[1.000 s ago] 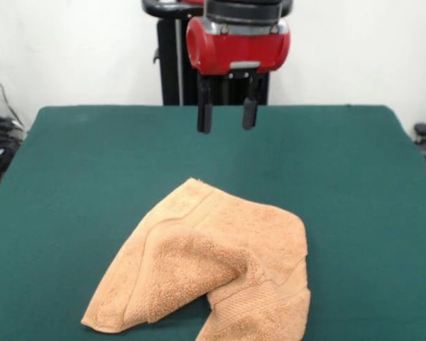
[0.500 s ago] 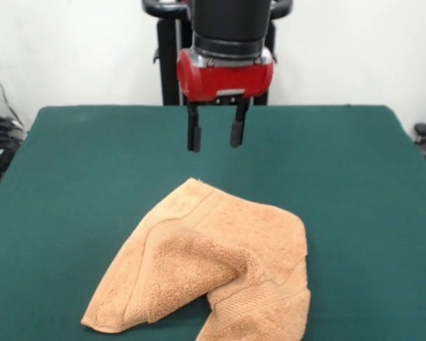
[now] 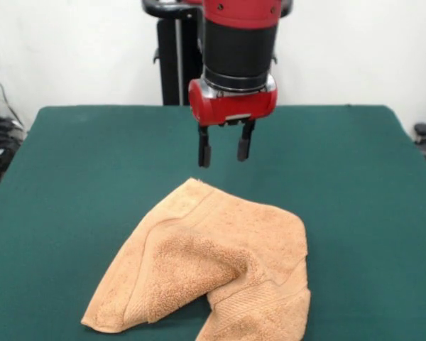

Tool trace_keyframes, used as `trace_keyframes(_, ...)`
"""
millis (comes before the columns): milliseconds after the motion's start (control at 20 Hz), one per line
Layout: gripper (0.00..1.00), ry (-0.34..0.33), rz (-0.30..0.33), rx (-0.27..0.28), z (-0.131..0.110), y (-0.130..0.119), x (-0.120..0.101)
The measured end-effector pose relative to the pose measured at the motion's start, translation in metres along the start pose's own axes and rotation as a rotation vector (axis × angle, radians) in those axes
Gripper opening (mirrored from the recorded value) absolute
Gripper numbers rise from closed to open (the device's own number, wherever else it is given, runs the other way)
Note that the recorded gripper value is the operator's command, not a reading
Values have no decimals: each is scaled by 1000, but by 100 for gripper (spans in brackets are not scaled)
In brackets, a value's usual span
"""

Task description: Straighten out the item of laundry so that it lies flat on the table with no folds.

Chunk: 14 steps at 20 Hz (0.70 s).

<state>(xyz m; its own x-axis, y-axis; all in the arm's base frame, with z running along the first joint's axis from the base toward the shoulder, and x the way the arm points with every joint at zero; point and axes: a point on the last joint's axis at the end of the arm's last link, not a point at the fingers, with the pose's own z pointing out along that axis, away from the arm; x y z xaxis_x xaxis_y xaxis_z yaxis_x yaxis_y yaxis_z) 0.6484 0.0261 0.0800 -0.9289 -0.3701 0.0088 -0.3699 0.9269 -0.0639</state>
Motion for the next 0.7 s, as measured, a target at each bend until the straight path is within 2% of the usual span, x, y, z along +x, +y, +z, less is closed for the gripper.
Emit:
trace_keyframes(350,100,22,8,-16,9,13,1)
trace_keyframes(700,100,26,34,-24,10,7,3)
